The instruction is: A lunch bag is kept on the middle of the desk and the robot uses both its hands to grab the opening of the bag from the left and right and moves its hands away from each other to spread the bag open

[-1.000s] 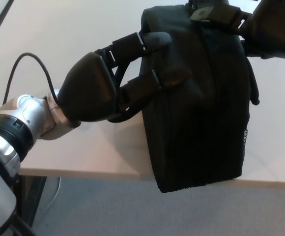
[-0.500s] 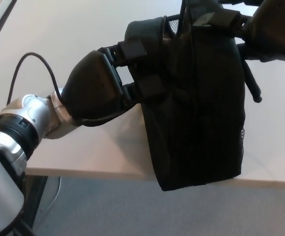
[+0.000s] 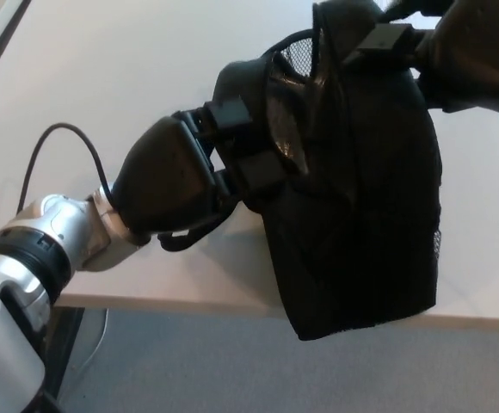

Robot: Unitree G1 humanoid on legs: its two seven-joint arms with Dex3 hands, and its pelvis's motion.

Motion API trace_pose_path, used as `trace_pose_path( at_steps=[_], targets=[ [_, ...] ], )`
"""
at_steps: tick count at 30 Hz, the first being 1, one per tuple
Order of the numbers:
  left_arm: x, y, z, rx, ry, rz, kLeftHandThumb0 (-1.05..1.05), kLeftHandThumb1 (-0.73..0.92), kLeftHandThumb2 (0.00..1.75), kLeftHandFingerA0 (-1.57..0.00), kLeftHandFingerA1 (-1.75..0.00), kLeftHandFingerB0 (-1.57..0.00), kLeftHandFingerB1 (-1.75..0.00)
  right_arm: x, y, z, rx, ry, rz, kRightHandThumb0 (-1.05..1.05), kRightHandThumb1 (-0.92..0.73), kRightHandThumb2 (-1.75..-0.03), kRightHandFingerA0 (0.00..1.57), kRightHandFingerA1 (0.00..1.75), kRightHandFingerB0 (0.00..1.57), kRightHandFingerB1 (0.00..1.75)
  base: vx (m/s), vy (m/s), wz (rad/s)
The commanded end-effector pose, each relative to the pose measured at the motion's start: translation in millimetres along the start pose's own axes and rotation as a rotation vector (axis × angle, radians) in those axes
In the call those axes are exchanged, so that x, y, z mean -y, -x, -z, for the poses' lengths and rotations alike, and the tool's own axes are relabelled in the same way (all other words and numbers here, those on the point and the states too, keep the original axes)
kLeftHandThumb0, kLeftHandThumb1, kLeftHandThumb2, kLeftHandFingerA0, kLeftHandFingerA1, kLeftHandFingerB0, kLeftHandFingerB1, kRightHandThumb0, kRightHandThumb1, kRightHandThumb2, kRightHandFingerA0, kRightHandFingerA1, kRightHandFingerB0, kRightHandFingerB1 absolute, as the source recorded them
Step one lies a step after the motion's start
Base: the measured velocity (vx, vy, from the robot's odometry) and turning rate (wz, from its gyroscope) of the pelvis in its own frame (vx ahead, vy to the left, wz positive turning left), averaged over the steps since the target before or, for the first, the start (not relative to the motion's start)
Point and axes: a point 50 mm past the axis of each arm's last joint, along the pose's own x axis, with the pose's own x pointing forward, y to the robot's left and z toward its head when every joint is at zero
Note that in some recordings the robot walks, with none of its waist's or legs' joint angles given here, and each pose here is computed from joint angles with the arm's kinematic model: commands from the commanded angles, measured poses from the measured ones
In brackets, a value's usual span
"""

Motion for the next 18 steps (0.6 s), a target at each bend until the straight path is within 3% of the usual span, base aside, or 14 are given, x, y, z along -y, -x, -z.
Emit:
trace_pose_path(
  at_steps=[1, 2, 4, 5, 6, 7, 11, 15, 18],
  targets=[
    [5.8, 5.3, -7.9, -0.031, 0.049, 0.022, -0.15, 0.44, 1.11, -0.91, -1.66, -0.79, -1.58, -14.1, 12.5, -5.1, -0.032, 0.006, -0.030, -0.23, -0.52, -0.58, 0.96, 1.67, 0.98, 1.05, 0.00, 0.000, 0.00],
    [5.7, 5.6, -8.0, -0.033, 0.050, 0.020, -0.14, 0.44, 1.10, -0.90, -1.67, -0.78, -1.58, -15.0, 13.8, -5.4, -0.043, 0.000, -0.023, -0.18, -0.53, -0.58, 0.92, 1.74, 0.88, 1.33, 0.00, 0.000, 0.00],
    [5.2, 6.9, -7.8, -0.037, 0.051, 0.017, -0.16, 0.50, 1.11, -0.96, -1.75, -0.81, -1.64, -17.4, 18.7, -4.6, -0.064, -0.010, -0.020, -0.19, -0.50, -0.57, 0.92, 1.73, 0.88, 1.36, 0.00, 0.000, 0.00],
    [5.4, 9.0, -7.6, -0.063, 0.061, 0.020, -0.15, 0.50, 1.10, -0.90, -1.70, -0.78, -1.62, -18.3, 22.7, -3.5, -0.084, -0.017, -0.011, -0.23, -0.35, -0.84, 1.20, 1.36, 1.08, 1.29, 0.00, 0.000, 0.00],
    [5.4, 10.0, -7.5, -0.074, 0.066, 0.022, -0.15, 0.50, 1.10, -0.90, -1.70, -0.78, -1.62, -18.7, 24.4, -3.1, -0.092, -0.020, -0.007, -0.23, -0.35, -0.84, 1.20, 1.36, 1.08, 1.29, 0.00, 0.000, 0.00],
    [5.1, 11.8, -7.1, -0.080, 0.063, 0.023, -0.15, 0.52, 1.09, -0.90, -1.69, -0.79, -1.62, -18.9, 26.3, -2.5, -0.092, -0.010, -0.007, -0.19, -0.47, -0.65, 0.90, 1.75, 0.72, 1.71, 0.00, 0.000, 0.00],
    [4.5, 19.8, -7.0, -0.125, 0.068, 0.029, -0.13, 0.53, 0.98, -0.88, -1.67, -0.76, -1.58, -20.8, 37.3, -3.6, -0.099, -0.039, -0.006, -0.21, -0.51, -0.58, 0.87, 1.75, 0.69, 1.69, 0.00, 0.000, 0.00],
    [4.2, 26.0, -9.0, -0.167, 0.088, 0.014, -0.13, 0.50, 1.04, -0.90, -1.65, -0.77, -1.57, -23.2, 47.6, -7.5, -0.098, -0.070, -0.003, -0.21, -0.53, -0.56, 0.85, 1.75, 0.69, 1.69, 0.00, 0.000, 0.00],
    [2.5, 43.6, -11.7, -0.237, 0.095, 0.018, -0.16, 0.62, 0.90, -0.89, -1.65, -0.76, -1.56, -29.1, 67.8, -16.0, -0.135, -0.126, 0.008, -0.21, -0.57, -0.57, 0.82, 1.75, 0.70, 1.63, 0.00, 0.000, 0.00]
  ],
)
